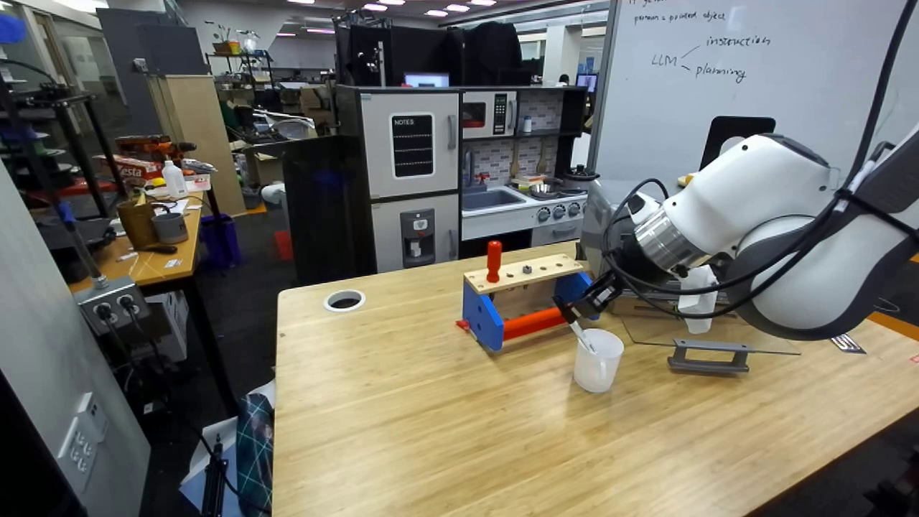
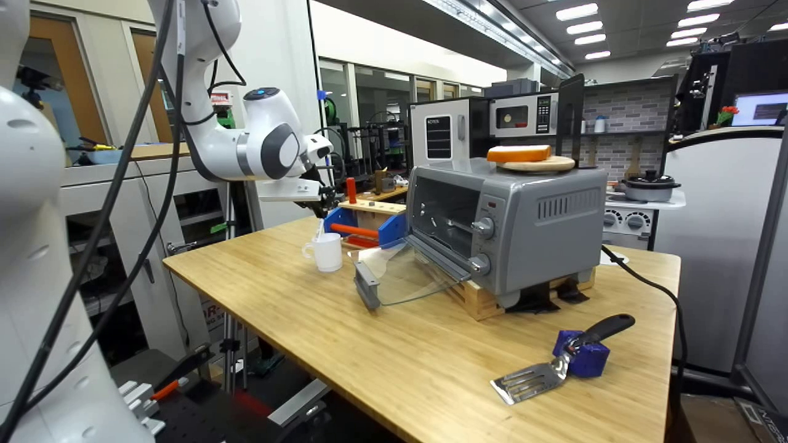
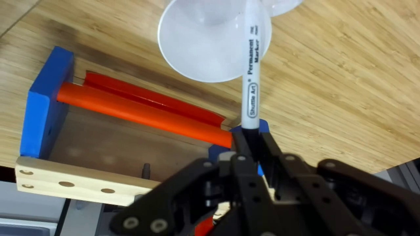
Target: Put the marker in the mug
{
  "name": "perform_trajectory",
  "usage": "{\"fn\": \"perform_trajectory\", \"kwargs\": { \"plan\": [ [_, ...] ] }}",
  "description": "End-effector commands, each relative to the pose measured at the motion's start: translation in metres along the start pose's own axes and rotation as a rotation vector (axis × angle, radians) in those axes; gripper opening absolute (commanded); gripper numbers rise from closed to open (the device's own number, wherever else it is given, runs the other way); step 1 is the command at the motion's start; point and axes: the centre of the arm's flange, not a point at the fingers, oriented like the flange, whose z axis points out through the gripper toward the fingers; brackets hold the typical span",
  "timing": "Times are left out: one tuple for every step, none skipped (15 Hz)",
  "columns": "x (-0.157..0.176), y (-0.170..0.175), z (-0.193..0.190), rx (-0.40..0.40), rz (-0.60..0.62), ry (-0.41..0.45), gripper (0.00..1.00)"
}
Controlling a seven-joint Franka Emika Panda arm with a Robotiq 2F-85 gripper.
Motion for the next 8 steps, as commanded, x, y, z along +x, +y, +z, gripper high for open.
{"fn": "perform_trajectory", "kwargs": {
  "plan": [
    [-0.004, 0.007, 0.0, -0.038, 0.05, -0.011, 0.04],
    [-0.005, 0.012, 0.001, -0.049, 0.071, -0.012, 0.04],
    [-0.006, 0.017, 0.001, -0.06, 0.087, -0.013, 0.04],
    [-0.006, 0.021, 0.001, -0.069, 0.1, -0.014, 0.04],
    [-0.007, 0.024, 0.001, -0.075, 0.109, -0.015, 0.04],
    [-0.007, 0.026, 0.001, -0.078, 0.116, -0.016, 0.04],
    [-0.007, 0.026, 0.001, -0.079, 0.121, -0.017, 0.04],
    [-0.006, 0.024, 0.002, -0.074, 0.118, -0.02, 0.04]
  ]
}}
